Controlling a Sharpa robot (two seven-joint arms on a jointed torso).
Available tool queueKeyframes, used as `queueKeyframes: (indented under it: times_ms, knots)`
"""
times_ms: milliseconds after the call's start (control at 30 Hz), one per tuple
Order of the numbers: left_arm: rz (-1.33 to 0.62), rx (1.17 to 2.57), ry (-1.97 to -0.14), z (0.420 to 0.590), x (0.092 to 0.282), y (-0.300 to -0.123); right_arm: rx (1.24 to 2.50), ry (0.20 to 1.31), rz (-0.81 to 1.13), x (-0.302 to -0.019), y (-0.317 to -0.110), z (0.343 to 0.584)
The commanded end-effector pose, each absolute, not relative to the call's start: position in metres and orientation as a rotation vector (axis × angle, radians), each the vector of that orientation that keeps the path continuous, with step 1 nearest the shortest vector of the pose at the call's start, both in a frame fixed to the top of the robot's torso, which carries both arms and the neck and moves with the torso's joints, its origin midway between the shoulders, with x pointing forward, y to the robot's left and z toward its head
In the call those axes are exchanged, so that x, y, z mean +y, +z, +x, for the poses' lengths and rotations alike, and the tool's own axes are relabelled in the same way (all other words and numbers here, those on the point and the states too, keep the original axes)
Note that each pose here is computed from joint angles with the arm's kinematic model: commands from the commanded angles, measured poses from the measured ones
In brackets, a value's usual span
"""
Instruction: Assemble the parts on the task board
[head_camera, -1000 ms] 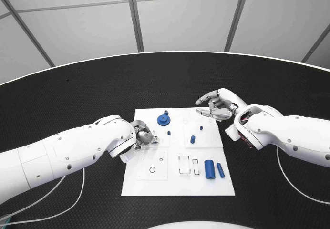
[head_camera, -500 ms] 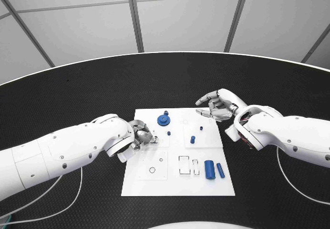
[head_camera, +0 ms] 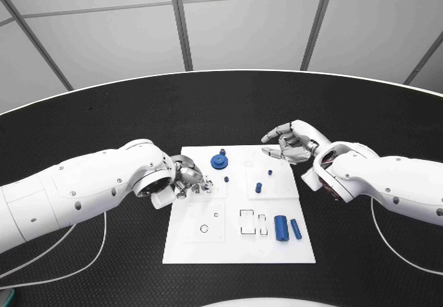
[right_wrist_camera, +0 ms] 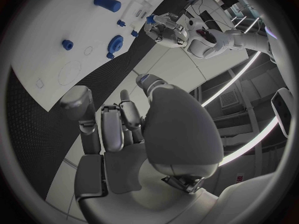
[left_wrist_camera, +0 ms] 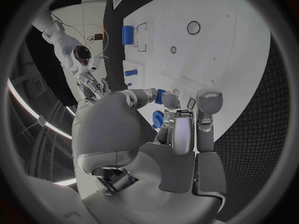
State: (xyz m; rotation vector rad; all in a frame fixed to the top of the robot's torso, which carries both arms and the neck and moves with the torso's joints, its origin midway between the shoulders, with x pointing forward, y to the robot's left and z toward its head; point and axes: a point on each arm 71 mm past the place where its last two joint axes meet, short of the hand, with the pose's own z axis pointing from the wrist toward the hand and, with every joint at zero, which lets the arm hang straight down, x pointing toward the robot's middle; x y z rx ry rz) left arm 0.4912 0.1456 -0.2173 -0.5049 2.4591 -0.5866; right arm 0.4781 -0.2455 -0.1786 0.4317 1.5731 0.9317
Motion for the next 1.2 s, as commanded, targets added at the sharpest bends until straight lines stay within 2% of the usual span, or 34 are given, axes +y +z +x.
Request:
queueKeyframes:
  times_ms: [33, 600, 900, 1200]
  knots:
    - [-0.500, 2.501, -0.622, 0.494, 0.147, -0.214, 1.576, 0.940, 0.427, -0.244, -0.178, 0.477]
    - [-0.423, 2.650, -0.603, 0.511, 0.145, -0.215, 1.581, 0.955, 0.420, -0.239, -0.178, 0.475]
    - [-0.257, 2.745, -0.489, 0.523, 0.137, -0.218, 1.579, 0.955, 0.420, -0.239, -0.178, 0.475]
    - [-0.121, 2.781, -0.389, 0.534, 0.128, -0.213, 1.578, 0.955, 0.421, -0.238, -0.178, 0.476]
